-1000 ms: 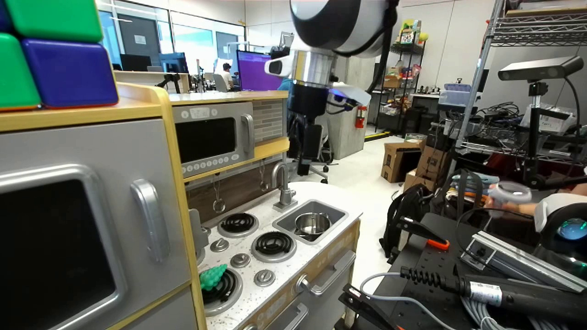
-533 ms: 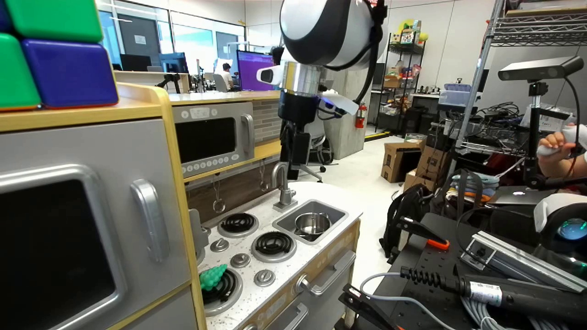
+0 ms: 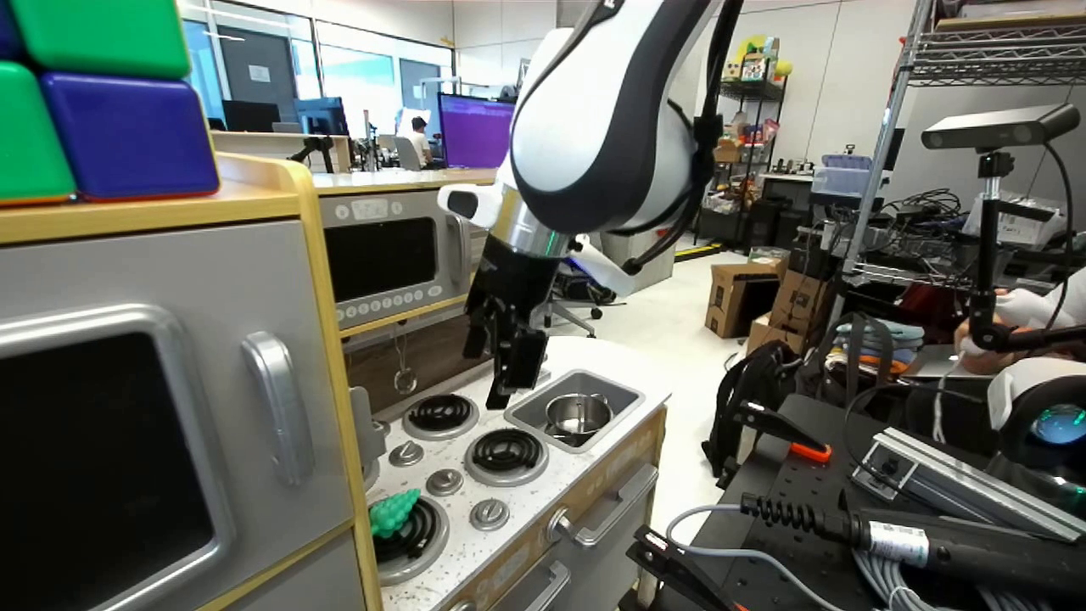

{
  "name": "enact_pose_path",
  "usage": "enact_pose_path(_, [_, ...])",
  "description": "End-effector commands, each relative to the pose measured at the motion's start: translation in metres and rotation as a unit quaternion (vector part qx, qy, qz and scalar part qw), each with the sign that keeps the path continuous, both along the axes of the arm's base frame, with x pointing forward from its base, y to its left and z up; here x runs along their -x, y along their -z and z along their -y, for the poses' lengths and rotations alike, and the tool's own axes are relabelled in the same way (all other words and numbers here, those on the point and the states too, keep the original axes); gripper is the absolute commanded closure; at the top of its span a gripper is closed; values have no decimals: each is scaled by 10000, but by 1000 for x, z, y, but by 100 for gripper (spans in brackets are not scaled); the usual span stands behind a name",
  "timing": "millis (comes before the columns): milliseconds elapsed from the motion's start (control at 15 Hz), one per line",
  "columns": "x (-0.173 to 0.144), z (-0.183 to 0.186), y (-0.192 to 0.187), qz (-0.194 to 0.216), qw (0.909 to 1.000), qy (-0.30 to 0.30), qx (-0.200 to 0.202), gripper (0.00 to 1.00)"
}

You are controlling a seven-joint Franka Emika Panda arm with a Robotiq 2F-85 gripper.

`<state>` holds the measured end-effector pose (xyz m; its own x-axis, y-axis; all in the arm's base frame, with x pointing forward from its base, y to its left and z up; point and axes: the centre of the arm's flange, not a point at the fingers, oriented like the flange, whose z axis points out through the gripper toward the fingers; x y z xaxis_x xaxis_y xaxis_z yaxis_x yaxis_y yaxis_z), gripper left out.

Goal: Put the green object atop the stove inside the pot in the sink

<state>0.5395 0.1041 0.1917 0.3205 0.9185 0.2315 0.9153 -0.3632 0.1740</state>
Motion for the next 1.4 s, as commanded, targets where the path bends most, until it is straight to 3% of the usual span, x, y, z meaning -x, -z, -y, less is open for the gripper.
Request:
enact_pose_path(0, [-32, -21, 35, 26, 9993, -366, 3, 0])
enact_pose_path(467, [-111, -24, 80, -701, 9966, 27, 425, 0])
enact_pose_path(533, [-116, -24, 82, -805, 9954, 74, 517, 0])
enact_pose_path(600, [-83, -13, 70, -676, 9971, 4, 340, 0])
enact_pose_path(800, [-97, -16, 78, -726, 9965, 51, 411, 0])
enact_pose_path(867, [-55, 22, 46, -1111, 9887, -271, 971, 0])
enact_pose_path(1133, [-47, 50, 33, -1667, 9728, -1101, 1172, 0])
enact_pose_path(1333, [-51, 56, 30, -1988, 9551, -1710, 1377, 0])
